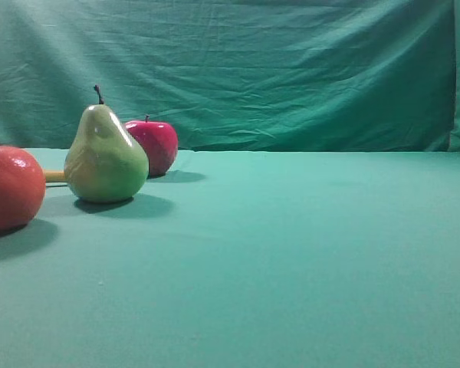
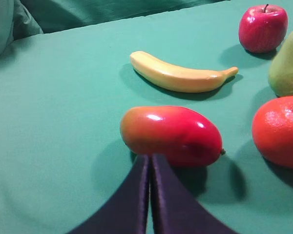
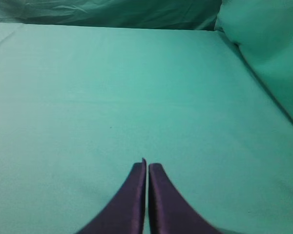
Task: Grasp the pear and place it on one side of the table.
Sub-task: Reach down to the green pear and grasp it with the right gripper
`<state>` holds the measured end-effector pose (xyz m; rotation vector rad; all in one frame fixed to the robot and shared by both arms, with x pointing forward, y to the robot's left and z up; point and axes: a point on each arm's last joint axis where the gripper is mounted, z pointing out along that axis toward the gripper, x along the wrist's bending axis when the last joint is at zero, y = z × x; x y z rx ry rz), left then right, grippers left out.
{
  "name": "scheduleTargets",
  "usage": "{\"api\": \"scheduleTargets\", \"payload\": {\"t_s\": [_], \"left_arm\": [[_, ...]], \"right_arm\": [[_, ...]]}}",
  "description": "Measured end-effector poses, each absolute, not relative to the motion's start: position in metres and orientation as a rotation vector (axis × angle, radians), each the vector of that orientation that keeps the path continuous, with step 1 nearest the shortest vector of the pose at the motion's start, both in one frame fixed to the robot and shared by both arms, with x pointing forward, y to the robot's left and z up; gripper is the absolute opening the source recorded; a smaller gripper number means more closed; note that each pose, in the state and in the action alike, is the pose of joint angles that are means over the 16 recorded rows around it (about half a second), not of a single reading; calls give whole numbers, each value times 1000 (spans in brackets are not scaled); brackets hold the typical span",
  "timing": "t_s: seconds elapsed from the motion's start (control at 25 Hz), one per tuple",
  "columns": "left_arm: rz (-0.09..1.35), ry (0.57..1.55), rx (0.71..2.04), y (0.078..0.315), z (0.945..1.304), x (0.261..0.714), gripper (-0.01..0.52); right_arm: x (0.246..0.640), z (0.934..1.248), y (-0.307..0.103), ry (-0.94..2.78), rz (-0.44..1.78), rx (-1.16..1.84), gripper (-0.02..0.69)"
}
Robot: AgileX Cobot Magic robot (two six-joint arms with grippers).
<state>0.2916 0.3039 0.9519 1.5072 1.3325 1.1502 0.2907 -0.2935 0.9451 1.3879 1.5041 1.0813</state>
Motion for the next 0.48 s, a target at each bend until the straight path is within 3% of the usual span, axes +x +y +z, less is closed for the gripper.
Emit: {"api": "scheduleTargets", "payload": {"t_s": [0.48], "left_arm": [[1150,1333,1507,304,952,292,0]], "right_arm": [[291,945,-294,1505,1081,1388,0]]}}
